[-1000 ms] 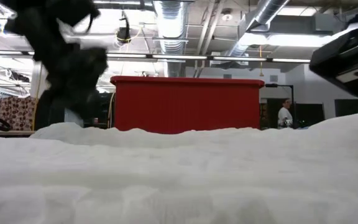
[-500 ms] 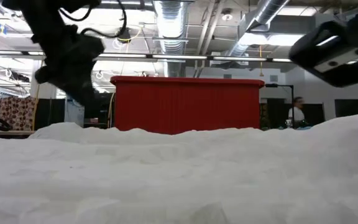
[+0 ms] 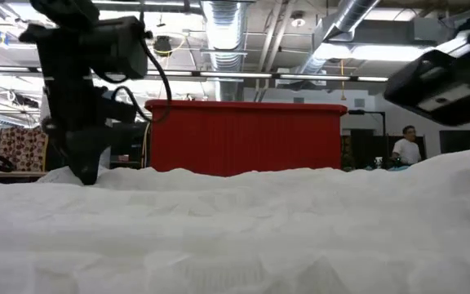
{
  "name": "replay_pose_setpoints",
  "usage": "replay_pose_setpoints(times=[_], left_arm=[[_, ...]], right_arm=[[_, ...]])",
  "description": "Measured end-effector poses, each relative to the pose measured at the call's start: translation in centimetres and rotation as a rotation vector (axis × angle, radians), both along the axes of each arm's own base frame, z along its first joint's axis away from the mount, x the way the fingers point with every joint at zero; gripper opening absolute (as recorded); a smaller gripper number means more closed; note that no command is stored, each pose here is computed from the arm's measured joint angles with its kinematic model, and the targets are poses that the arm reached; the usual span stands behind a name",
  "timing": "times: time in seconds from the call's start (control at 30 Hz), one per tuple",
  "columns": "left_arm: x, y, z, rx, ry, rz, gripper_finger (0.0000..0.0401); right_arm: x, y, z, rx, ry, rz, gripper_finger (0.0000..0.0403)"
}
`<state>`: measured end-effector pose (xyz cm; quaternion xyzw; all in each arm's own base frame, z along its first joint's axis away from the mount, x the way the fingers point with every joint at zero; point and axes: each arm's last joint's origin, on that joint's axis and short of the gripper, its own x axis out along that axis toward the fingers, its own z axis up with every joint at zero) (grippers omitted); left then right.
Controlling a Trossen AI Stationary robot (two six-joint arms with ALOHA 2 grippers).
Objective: Fold laundry
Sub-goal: Fold the white shirt
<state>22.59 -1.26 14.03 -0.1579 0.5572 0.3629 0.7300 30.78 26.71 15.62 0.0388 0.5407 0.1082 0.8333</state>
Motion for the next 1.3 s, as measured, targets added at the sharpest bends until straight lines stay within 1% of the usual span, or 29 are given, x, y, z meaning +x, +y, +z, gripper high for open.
replay_pose_setpoints(times=[0.1, 0.23, 0.3, 0.5, 0.7, 0.77, 0.9, 1.0, 1.07, 1.2, 1.3], left_arm=[[0.8, -0.1, -0.7, -0.002, 0.001, -0.052, 0.0155], [1.0, -0.2, -1.2, -0.009, 0.012, -0.073, 0.0155], [1.1, -0.2, -1.2, -0.019, 0.007, -0.09, 0.0155], [1.0, -0.3, -0.8, -0.048, 0.005, -0.147, 0.0155], [0.9, -0.4, -0.8, -0.062, 0.024, -0.163, 0.0155], [0.8, -0.4, -0.8, -0.062, 0.029, -0.157, 0.0155], [0.7, -0.4, -0.9, -0.059, 0.039, -0.163, 0.0155], [0.7, -0.3, -0.9, -0.05, 0.04, -0.163, 0.0155], [0.7, -0.3, -0.9, -0.046, 0.04, -0.163, 0.0155], [0.7, -0.3, -0.9, -0.041, 0.04, -0.163, 0.0155], [0.7, -0.3, -0.9, -0.041, 0.038, -0.158, 0.0155]], right_arm=[[0.1, -0.1, 0.0, 0.026, 0.01, -0.024, 0.0052], [0.5, -0.3, 0.2, 0.038, -0.002, -0.036, 0.0052], [0.9, -0.7, 0.7, 0.051, -0.024, -0.037, 0.0052], [1.5, -2.2, 2.2, 0.036, -0.06, -0.011, 0.0052], [1.3, -3.4, 3.5, 0.036, -0.027, -0.019, 0.0052], [1.0, -3.6, 3.6, 0.048, 0.013, -0.02, 0.0052], [-0.6, -3.1, 2.0, 0.103, 0.128, -0.064, 0.0052], [-1.6, -2.2, 0.9, 0.152, 0.131, -0.076, 0.0052], [-1.7, -1.6, 0.8, 0.198, 0.104, -0.07, 0.0052], [-0.7, -0.8, 1.1, 0.351, -0.029, -0.069, 0.0052], [-0.3, -0.4, 1.6, 0.411, -0.092, -0.067, 0.0052]])
